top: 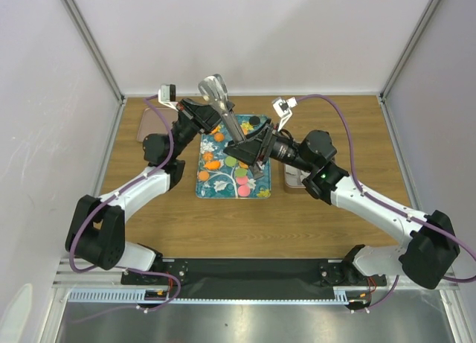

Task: Pack the cookies

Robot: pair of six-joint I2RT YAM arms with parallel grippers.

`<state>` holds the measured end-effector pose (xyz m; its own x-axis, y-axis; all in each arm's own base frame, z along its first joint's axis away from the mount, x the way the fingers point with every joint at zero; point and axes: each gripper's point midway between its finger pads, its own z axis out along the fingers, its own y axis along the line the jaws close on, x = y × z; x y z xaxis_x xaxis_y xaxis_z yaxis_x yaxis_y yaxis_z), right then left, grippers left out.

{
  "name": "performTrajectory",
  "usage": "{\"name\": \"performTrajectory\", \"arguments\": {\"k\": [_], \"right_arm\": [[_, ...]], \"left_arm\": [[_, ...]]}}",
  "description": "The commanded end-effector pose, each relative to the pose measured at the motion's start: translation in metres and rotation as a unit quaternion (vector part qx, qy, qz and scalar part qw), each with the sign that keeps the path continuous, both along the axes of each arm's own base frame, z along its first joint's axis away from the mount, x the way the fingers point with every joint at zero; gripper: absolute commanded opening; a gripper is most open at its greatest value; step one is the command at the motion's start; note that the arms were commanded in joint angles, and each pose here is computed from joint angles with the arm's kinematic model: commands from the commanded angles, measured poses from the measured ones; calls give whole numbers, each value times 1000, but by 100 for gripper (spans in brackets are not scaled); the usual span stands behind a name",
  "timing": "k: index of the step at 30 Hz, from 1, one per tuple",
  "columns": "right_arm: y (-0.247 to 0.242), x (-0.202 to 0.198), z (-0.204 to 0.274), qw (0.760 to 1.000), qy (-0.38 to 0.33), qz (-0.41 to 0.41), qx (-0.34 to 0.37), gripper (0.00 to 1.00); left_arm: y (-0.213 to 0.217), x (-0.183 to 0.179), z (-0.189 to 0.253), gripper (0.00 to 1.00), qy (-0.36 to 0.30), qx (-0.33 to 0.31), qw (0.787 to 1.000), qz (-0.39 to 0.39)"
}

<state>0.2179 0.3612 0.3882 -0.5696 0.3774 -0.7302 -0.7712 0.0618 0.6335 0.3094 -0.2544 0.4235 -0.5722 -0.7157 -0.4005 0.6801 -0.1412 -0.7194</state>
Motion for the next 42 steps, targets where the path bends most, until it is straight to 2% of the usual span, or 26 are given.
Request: {"name": "performTrajectory", "arguments": {"k": [1,5,6,9,18,26,34,37,38,40,41,42], "right_arm": [[-2,-5,30,999,-40,-8,23,67],[-8,0,28,998,-43,-35,7,59],[-10,2,28,998,-44,-45,5,59],[-15,4,28,997,-47,-62,-6,58],[-31,12,19,992,-47,-111,-45,57],[-43,16,10,987,-39,-140,-69,56],[-65,26,2,979,-14,-180,-96,56],[-79,34,-13,968,13,-207,-140,56],[-86,40,-17,961,13,-229,-157,56],[-100,46,-33,946,32,-252,-202,57],[-105,51,-40,937,33,-267,-222,57],[-113,54,-54,927,47,-275,-252,57]], "left_arm": [[4,-11,21,5,-47,-25,999,6],[3,-8,19,20,-44,-18,999,11],[3,-7,17,27,-42,-15,999,13],[1,-4,17,37,-40,-6,999,16],[5,14,20,52,-37,12,998,39],[31,38,17,56,-22,17,997,71],[60,62,-34,57,50,39,991,117],[60,61,-53,55,83,74,987,118],[58,66,-75,54,117,114,979,125],[58,62,-84,54,135,162,967,144],[63,53,-109,54,167,233,945,161],[71,56,-101,54,168,256,931,200]]}}
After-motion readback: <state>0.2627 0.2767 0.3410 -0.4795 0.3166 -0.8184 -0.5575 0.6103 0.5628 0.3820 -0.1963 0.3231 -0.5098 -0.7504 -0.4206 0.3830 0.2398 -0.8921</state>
